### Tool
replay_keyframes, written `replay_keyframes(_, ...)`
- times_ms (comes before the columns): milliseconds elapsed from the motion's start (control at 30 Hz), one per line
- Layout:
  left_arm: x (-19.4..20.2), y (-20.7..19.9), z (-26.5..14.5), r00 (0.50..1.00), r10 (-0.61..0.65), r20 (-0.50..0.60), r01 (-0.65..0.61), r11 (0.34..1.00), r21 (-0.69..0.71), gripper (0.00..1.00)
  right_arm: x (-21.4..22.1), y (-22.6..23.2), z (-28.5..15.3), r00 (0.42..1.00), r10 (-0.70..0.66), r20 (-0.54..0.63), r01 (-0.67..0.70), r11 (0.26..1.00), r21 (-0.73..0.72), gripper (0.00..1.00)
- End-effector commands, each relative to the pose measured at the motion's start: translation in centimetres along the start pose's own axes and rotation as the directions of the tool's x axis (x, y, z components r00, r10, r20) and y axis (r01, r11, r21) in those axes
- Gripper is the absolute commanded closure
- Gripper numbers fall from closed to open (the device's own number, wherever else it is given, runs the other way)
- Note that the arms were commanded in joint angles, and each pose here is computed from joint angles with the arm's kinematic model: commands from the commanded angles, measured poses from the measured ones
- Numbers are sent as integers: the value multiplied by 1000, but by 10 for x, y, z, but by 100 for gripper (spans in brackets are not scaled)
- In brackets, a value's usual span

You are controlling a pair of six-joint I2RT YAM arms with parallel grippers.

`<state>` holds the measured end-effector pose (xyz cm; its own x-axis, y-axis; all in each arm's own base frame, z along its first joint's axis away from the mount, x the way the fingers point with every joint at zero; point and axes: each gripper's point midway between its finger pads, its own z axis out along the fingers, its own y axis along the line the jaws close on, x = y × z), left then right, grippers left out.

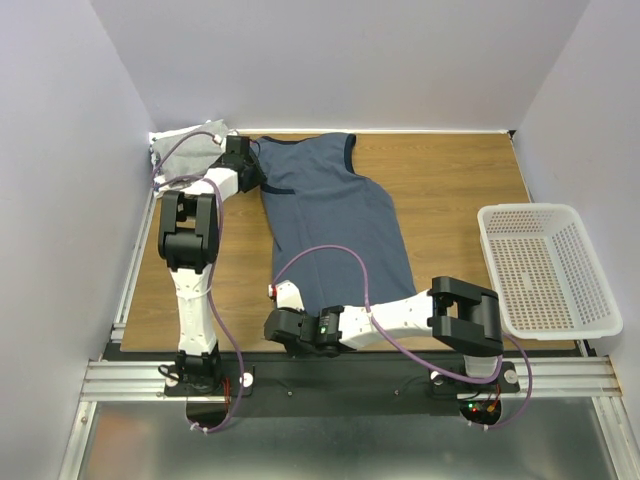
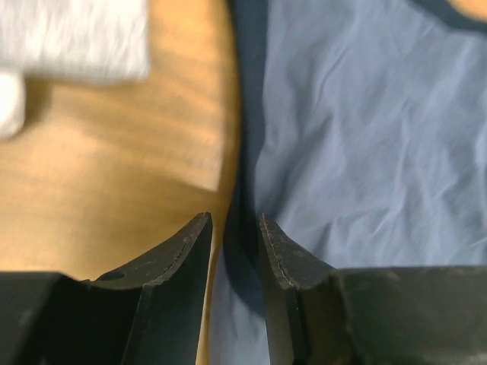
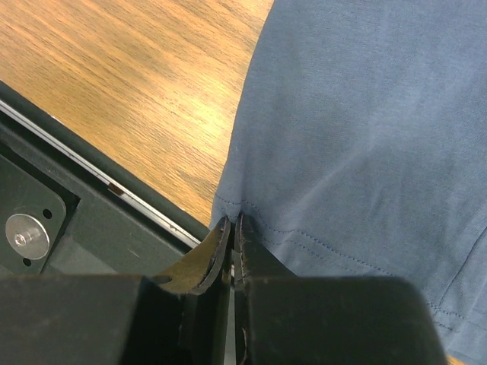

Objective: Fold and stack the tank tops
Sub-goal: Fold the tank top

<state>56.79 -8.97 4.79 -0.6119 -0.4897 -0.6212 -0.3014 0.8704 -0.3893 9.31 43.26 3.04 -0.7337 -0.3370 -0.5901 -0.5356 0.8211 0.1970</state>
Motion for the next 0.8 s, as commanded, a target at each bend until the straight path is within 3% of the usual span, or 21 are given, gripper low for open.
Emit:
replay_keyframes(0, -20, -17, -31, 998, -29, 49, 25, 997, 68, 57, -6, 9, -10, 1000, 14, 25, -13, 999, -37, 92)
replay_keyframes(467, -7, -34, -33, 998, -50, 40, 41, 977, 208, 53, -5, 9, -5, 1000, 4, 19, -4, 999, -32, 92)
replay_keyframes(767, -6, -25, -29, 999, -39, 33, 33, 986, 161, 51, -6, 9, -5, 1000, 6, 18, -5, 999, -34, 92)
